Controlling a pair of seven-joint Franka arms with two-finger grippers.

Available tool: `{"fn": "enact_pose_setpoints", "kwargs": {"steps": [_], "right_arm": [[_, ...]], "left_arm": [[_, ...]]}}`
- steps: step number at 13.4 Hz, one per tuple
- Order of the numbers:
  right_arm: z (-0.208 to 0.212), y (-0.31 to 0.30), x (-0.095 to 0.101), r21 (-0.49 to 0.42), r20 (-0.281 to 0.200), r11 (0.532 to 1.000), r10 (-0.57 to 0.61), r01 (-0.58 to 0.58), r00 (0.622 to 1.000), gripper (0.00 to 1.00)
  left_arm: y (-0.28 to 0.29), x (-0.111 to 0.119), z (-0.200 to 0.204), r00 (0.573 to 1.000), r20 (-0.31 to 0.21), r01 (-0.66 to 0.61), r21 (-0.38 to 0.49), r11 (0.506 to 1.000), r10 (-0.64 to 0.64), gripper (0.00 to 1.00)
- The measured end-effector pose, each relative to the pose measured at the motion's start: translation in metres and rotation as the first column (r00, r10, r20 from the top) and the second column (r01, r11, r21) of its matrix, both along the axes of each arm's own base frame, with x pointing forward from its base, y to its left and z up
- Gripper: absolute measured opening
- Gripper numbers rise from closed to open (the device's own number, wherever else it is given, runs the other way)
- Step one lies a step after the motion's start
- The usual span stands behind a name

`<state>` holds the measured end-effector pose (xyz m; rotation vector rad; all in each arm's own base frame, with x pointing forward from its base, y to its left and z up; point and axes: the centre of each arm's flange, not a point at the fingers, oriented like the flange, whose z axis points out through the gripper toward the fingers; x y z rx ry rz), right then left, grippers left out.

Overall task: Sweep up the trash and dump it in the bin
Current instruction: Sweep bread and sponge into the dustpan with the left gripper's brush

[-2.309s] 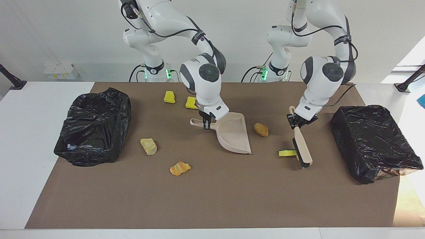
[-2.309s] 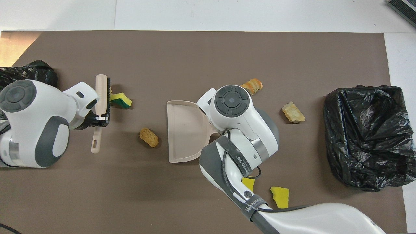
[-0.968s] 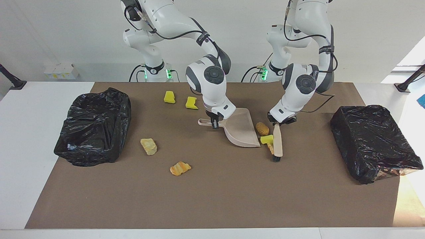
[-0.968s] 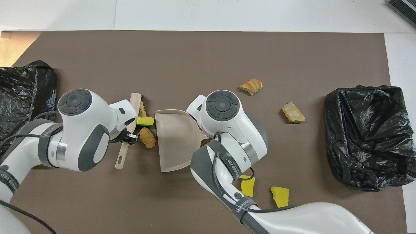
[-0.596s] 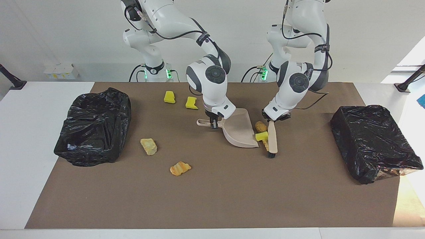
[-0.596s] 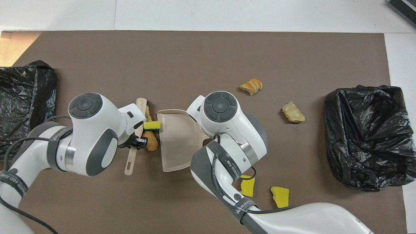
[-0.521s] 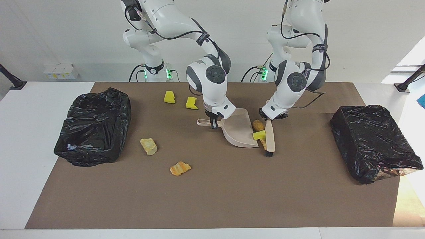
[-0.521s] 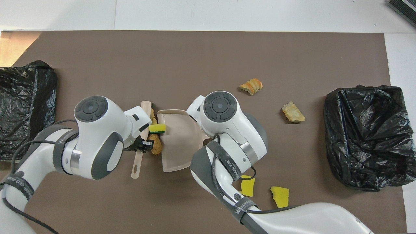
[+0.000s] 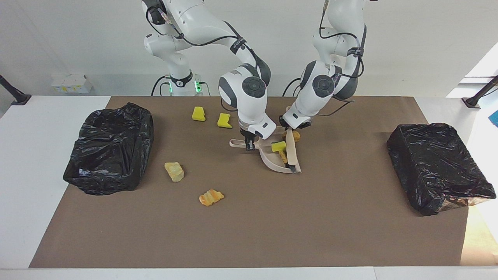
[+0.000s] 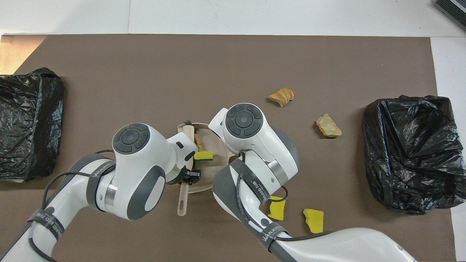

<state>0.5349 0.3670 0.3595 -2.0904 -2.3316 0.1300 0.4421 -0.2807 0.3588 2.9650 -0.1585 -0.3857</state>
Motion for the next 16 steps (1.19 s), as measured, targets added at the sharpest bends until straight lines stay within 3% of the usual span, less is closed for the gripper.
{"fn": "enact_pose_setpoints", "kwargs": {"steps": [2,5,7,11,13,16], "right_arm": [[0.003,0.006,-0.003,-0.013,0.017,1.000,0.023,-0.022,1.000,0.31],[0.005,0.007,-0.004,-0.013,0.020,1.000,0.025,-0.025,0.999,0.31],[0.005,0.006,-0.003,-0.013,0.020,1.000,0.024,-0.024,1.000,0.31],[0.005,0.005,-0.003,-0.013,0.020,1.000,0.022,-0.022,1.000,0.31],[0.005,0.004,-0.002,-0.013,0.020,1.000,0.021,-0.021,1.000,0.31],[0.005,0.004,-0.002,-0.013,0.020,1.000,0.021,-0.021,1.000,0.31]], "left_arm": [[0.006,0.002,0.014,0.999,0.014,-0.035,-0.008,0.999,0.035,0.26],[0.019,0.001,0.037,0.977,-0.007,-0.212,0.025,0.977,0.212,0.26],[0.023,-0.006,0.045,0.937,-0.037,-0.343,0.094,0.935,0.348,0.26],[0.032,-0.037,0.037,0.810,-0.062,-0.551,0.260,0.793,0.583,0.26],[0.044,-0.064,0.020,0.803,-0.069,-0.551,0.288,0.783,0.591,0.26],[0.029,-0.093,-0.007,0.835,-0.013,-0.533,0.226,0.815,0.550,0.26]]}}
